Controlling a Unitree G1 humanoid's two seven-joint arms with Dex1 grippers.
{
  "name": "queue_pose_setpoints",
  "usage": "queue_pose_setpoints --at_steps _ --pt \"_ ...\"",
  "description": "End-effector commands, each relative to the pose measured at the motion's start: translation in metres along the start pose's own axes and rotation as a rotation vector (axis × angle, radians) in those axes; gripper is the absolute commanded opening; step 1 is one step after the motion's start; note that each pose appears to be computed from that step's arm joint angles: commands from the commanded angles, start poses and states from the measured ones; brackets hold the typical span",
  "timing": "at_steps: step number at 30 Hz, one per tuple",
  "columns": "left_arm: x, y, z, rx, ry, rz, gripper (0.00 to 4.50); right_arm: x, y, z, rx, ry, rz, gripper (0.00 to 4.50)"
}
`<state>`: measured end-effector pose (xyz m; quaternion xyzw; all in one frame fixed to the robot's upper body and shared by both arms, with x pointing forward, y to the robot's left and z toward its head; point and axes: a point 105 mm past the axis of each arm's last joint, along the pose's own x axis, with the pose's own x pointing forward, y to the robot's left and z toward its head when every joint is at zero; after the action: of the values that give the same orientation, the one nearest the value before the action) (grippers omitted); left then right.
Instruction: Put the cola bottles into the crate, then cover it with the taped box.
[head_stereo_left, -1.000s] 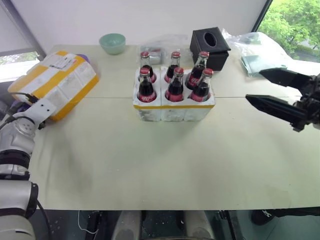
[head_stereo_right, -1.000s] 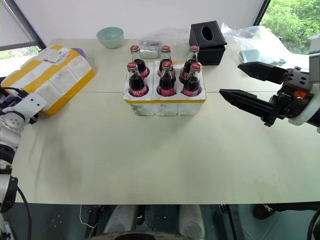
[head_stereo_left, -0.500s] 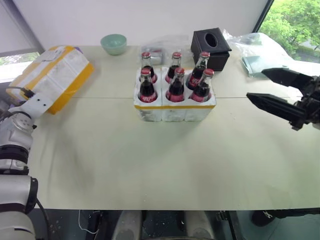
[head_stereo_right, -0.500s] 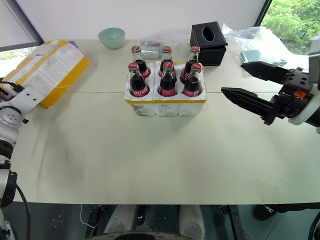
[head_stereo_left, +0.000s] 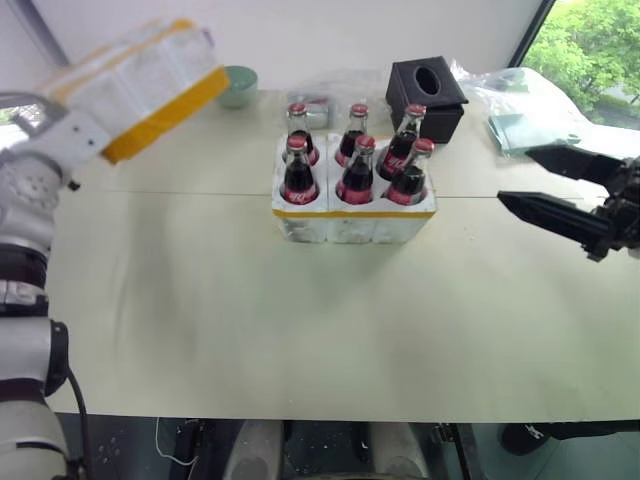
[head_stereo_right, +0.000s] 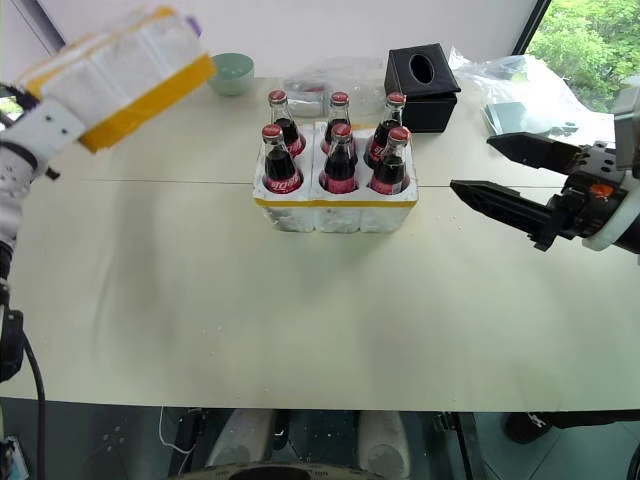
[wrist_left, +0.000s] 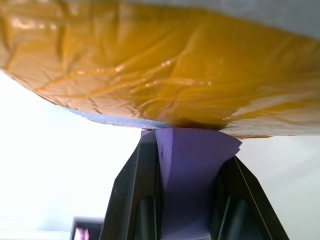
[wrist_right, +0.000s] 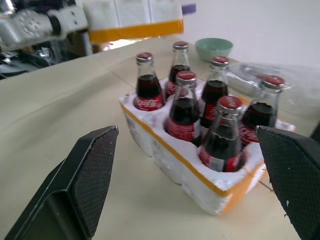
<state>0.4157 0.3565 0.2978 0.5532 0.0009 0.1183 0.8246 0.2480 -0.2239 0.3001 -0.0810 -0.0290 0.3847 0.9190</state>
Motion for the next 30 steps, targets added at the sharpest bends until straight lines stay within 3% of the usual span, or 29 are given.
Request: queue_pose_setpoints --at_steps 1,4,9,11,15,22,30 --pt "-0.002 0.040 0.050 -0.017 -0.188 0.083 0.56 -0.003 -0.001 0.005 -0.033 -0.022 -0.017 4.50" --pt "-0.007 0.045 0.102 -0.060 -0.393 0.062 0.56 -0.004 -0.001 0.002 -0.026 -0.018 -0.025 4.50" --pt "-0.027 0.032 0.161 -0.018 -0.639 -0.021 0.56 -0.004 -0.002 -0.001 -0.013 -0.020 -0.047 4.50" --pt "-0.035 0.023 0.173 -0.009 -0.701 -0.068 0.56 -0.004 -0.002 -0.003 -0.009 -0.019 -0.051 4.50" --pt "-0.050 0.006 0.185 0.066 -0.780 -0.133 0.56 -0.005 -0.001 -0.006 -0.003 -0.017 -0.059 4.50" --pt "-0.048 -0.033 0.178 0.224 -0.795 -0.212 0.56 -0.003 -0.002 -0.006 0.000 -0.022 -0.057 4.50" --pt "-0.054 -0.066 0.199 0.340 -0.893 -0.254 0.56 0.001 -0.001 -0.009 0.011 -0.036 -0.053 4.50"
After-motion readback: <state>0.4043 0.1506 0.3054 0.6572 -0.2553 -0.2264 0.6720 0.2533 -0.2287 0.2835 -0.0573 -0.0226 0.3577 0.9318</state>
